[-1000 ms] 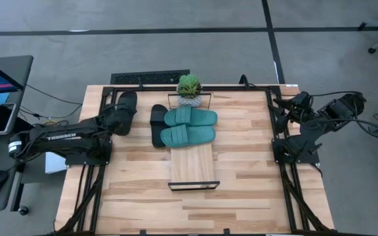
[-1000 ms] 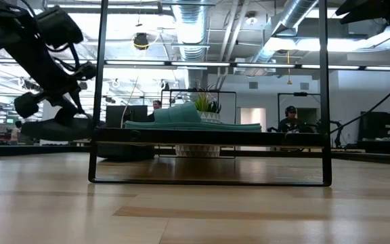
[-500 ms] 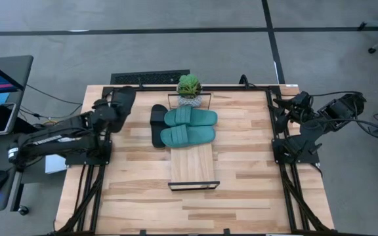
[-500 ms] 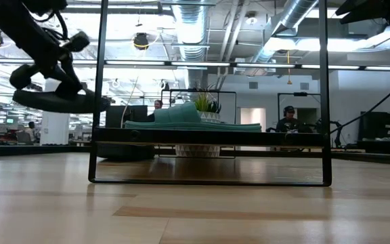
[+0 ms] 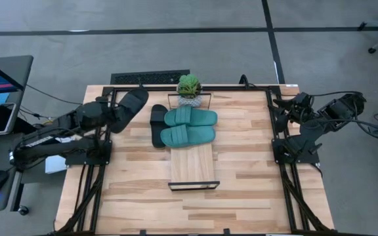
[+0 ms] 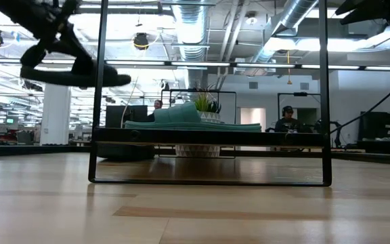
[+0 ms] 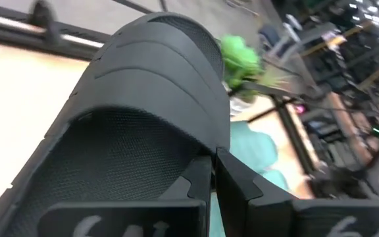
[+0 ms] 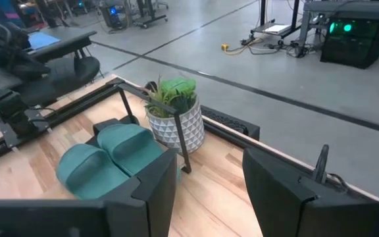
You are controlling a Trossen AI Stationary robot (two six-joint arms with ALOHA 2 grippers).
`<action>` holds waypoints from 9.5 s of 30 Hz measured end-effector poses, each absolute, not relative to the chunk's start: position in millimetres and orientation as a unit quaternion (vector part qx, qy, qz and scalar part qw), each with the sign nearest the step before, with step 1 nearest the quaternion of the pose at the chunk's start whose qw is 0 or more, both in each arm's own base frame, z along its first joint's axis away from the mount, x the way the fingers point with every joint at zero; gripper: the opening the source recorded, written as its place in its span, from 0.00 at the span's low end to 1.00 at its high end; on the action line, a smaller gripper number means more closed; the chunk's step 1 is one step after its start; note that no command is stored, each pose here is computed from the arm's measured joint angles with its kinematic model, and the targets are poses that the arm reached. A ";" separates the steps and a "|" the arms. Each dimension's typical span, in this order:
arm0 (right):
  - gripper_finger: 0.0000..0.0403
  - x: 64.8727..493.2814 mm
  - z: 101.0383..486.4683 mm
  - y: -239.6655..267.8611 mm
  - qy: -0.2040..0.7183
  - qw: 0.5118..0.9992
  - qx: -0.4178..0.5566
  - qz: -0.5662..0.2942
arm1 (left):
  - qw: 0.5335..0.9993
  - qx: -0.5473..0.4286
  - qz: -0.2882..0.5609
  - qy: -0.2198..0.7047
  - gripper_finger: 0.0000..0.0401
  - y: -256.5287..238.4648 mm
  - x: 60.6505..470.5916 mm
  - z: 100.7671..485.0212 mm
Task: Pick and place slides into the shelf
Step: Put the left black slide on the shelf, then put the black slide on the shelf
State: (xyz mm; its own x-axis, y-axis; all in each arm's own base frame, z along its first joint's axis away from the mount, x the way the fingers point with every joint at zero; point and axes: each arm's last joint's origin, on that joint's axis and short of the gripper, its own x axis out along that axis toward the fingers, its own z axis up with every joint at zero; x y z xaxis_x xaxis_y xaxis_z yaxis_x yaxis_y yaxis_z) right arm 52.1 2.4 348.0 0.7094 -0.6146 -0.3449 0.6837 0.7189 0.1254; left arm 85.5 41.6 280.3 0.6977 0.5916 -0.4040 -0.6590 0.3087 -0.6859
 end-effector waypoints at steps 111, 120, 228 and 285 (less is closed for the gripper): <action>0.41 50.5 341.1 5.9 0.235 0.915 0.159 -0.287 | 0.835 -0.486 0.003 0.258 0.00 -31.1 313.3 228.1; 0.41 50.5 341.1 5.8 0.235 0.915 0.159 -0.287 | 0.830 -0.489 0.016 0.269 0.00 -22.7 315.9 220.7; 0.41 48.1 339.1 4.1 0.246 0.912 0.139 -0.296 | 0.809 0.096 0.252 0.522 0.45 -5.8 209.5 230.5; 0.41 45.4 338.1 1.7 0.265 0.917 0.060 -0.293 | 0.741 0.159 0.205 0.619 0.45 76.7 249.1 176.0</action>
